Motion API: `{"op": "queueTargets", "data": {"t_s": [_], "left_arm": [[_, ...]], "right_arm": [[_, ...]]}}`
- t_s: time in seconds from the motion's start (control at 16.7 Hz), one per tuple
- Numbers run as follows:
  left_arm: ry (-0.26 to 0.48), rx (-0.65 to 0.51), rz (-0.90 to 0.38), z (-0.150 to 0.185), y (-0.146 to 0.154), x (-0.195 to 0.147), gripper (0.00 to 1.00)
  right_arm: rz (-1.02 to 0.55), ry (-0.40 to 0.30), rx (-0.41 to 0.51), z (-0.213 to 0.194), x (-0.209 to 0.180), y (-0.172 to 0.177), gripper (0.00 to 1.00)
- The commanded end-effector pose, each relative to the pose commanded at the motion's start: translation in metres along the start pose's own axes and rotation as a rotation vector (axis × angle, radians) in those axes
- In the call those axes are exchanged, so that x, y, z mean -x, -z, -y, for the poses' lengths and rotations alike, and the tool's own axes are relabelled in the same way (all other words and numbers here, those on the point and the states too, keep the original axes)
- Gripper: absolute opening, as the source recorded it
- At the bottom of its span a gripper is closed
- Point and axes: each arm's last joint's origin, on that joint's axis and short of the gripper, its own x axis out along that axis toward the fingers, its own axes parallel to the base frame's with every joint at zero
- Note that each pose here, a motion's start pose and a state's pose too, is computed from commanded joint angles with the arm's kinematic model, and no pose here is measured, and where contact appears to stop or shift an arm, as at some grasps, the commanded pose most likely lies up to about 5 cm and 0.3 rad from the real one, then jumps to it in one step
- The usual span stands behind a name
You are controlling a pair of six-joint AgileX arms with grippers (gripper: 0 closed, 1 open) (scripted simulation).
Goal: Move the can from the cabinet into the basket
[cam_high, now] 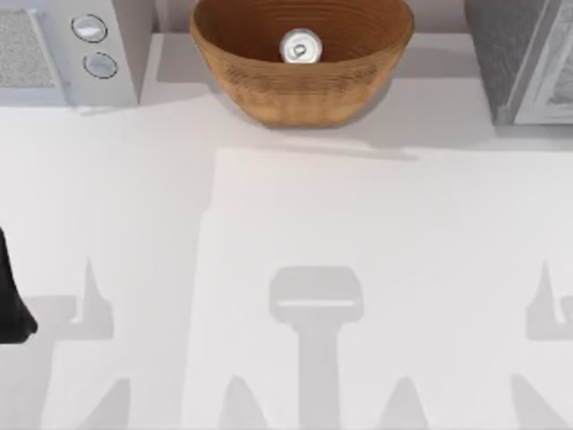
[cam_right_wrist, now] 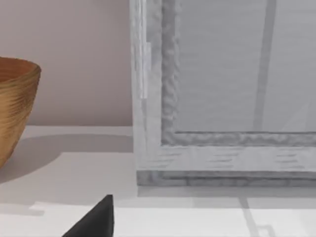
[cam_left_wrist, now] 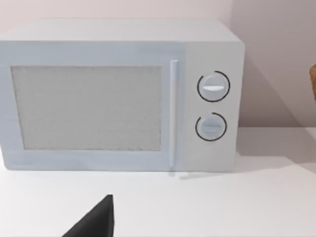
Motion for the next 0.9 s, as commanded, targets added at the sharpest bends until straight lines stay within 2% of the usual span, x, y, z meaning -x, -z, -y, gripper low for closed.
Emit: {"op": "queueTargets", "data": {"t_s": [0.48,0.72,0.9], "left_arm": [[0.000,0.000,0.000,0.000,0.000,0.000,1.00],[0.000,0.000,0.000,0.000,0.000,0.000,1.00],[0.000,0.000,0.000,0.000,0.000,0.000,1.00]], "right_arm": [[0.050,-0.001,0.015,0.027,-0.022,-0.034,1.00],[0.039,0.003,0.024,0.068,-0.046,-0.044,1.00],[0.021,0.005,0.019,0.110,-0.058,-0.039,1.00]]}}
